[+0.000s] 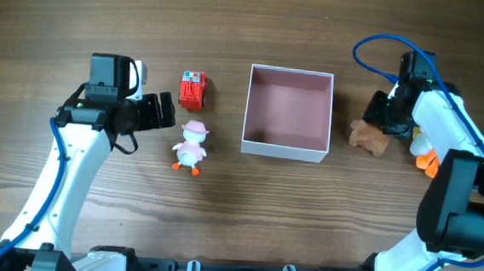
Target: Pack container
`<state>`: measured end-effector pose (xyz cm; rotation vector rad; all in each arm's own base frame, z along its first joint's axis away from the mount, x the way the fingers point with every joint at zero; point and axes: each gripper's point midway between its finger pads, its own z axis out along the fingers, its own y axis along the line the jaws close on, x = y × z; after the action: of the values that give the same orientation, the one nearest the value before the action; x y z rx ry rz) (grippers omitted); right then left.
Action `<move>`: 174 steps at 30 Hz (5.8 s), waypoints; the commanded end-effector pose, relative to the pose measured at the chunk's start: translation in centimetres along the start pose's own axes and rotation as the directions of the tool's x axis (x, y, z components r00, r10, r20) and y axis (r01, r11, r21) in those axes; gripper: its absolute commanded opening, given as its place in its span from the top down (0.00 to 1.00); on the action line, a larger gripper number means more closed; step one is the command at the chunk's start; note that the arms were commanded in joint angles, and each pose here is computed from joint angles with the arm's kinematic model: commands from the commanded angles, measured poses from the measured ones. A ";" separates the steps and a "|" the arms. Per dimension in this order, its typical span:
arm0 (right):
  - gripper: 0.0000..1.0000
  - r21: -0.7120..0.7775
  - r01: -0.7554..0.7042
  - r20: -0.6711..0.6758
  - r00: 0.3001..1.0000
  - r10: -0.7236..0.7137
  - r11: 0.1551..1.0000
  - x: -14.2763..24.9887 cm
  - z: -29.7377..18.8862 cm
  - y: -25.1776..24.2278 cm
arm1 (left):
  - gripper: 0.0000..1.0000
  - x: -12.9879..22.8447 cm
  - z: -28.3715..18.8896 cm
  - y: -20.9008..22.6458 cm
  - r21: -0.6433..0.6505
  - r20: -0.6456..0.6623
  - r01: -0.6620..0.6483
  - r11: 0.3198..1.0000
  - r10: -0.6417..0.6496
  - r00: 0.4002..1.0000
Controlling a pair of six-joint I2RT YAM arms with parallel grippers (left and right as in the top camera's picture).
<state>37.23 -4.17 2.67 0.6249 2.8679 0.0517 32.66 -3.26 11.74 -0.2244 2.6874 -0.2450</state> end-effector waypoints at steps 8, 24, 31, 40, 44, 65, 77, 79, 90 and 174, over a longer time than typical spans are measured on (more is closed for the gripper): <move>0.96 -0.177 0.122 0.311 0.948 -0.062 0.977 -1.8 -12.6 5.4 | 0.00 -0.7 -0.2 0.1 -0.003 0.013 0.005 1.000 -0.005 1.000; 0.82 -0.374 0.379 0.231 0.922 -0.311 0.846 8.0 -5.7 23.8 | 0.00 -0.7 -0.2 0.1 -0.003 0.013 0.005 1.000 -0.005 1.000; 0.26 -0.288 0.472 0.315 0.868 -0.383 0.833 6.4 -5.1 23.8 | 0.00 -0.7 -0.2 0.1 -0.003 0.013 0.005 1.000 -0.005 1.000; 0.09 -0.102 0.288 0.497 0.844 -0.202 0.952 -0.1 -14.6 14.2 | 0.00 -0.7 -0.2 0.1 -0.003 0.013 0.005 1.000 -0.005 1.000; 0.02 -0.014 -0.027 0.486 0.873 0.031 1.000 -4.3 -15.3 2.0 | 0.00 -0.7 -0.2 0.1 -0.003 0.013 0.005 1.000 -0.005 1.000; 0.84 -0.092 -0.251 0.211 0.941 0.266 0.964 -5.1 -6.2 -6.7 | 0.00 -0.7 -0.2 0.1 -0.003 0.013 0.005 1.000 -0.005 1.000; 0.95 -0.359 0.141 0.349 0.937 -0.008 0.922 4.5 -17.5 13.7 | 0.00 -0.7 -0.2 0.1 -0.003 0.013 0.005 1.000 -0.005 1.000; 0.92 -0.280 0.139 0.301 0.952 -0.050 0.950 5.4 -13.0 14.9 | 0.00 -0.7 -0.2 0.1 -0.003 0.013 0.005 1.000 -0.005 1.000; 0.29 -0.213 0.256 0.232 0.951 -0.206 0.943 5.1 -3.2 17.8 | 0.00 -0.7 -0.2 0.1 -0.003 0.013 0.005 1.000 -0.005 1.000; 0.01 -0.134 -0.437 0.062 0.892 0.447 0.890 0.5 -9.1 -5.3 | 0.96 2.2 -5.9 -27.0 0.234 0.305 -0.826 0.512 0.768 0.563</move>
<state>32.82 -8.74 11.28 1.1982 2.5464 0.2421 32.18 -25.36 20.49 0.7825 2.4239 -0.3738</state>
